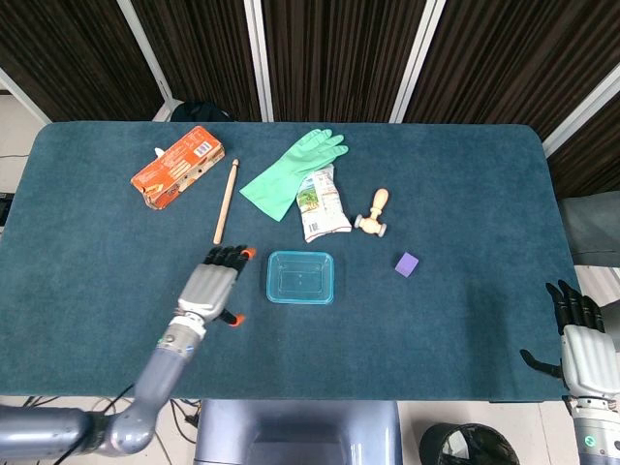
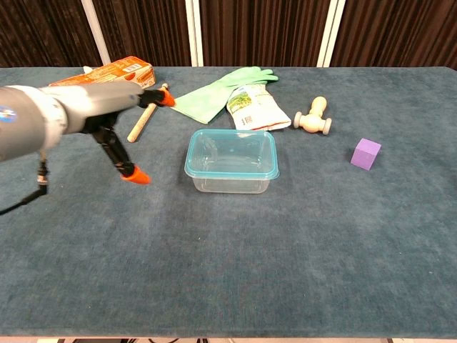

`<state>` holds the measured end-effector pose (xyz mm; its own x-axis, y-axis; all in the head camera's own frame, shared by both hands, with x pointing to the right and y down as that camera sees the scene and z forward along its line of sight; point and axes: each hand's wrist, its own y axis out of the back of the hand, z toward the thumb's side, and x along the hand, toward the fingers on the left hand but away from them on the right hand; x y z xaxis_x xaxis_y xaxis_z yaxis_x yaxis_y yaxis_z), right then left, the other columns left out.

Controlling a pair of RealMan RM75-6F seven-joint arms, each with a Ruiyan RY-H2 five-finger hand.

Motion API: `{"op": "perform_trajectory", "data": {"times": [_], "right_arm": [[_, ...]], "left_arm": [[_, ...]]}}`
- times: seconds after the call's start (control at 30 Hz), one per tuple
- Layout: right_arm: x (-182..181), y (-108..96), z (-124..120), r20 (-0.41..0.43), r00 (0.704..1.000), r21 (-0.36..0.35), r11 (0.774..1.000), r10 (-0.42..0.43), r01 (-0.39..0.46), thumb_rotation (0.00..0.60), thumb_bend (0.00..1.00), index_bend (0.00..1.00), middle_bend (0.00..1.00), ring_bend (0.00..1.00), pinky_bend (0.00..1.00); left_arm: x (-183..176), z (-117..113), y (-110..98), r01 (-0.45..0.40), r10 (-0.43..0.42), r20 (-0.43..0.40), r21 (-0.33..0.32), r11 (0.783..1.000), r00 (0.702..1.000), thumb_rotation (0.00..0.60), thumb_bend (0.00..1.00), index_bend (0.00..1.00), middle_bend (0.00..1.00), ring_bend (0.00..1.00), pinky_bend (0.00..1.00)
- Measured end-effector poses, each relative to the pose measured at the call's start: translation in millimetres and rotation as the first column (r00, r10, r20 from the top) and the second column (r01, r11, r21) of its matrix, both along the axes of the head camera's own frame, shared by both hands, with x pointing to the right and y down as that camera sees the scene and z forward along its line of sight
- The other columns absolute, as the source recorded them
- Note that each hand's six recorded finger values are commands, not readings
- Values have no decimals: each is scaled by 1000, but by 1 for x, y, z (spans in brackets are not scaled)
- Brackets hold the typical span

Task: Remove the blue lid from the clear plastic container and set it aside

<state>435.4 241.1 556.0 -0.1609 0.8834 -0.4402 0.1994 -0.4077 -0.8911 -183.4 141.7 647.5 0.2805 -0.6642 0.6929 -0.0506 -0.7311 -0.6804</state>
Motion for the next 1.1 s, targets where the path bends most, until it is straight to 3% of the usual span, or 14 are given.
{"op": "perform_trajectory", "data": {"times": [0.33, 0.7, 1.1], "right_arm": [[2, -1, 1, 11, 1000, -5, 1000, 21, -21, 600, 209, 0, 0, 0, 0], [4, -3, 3, 19, 999, -10, 999, 39, -39, 600, 210, 0, 0, 0, 0], [5, -5, 3, 28, 998, -11, 999, 48, -47, 600, 209, 0, 0, 0, 0]], "left_arm": [[50, 18, -11, 4, -4, 54, 10, 1000, 999, 600, 0, 0, 0, 0, 0], [82, 29, -27, 54, -50, 104, -34, 998, 993, 600, 0, 0, 0, 0, 22], [103, 40, -30, 93, -79, 137, -95, 991, 987, 600, 0, 0, 0, 0, 37]]}}
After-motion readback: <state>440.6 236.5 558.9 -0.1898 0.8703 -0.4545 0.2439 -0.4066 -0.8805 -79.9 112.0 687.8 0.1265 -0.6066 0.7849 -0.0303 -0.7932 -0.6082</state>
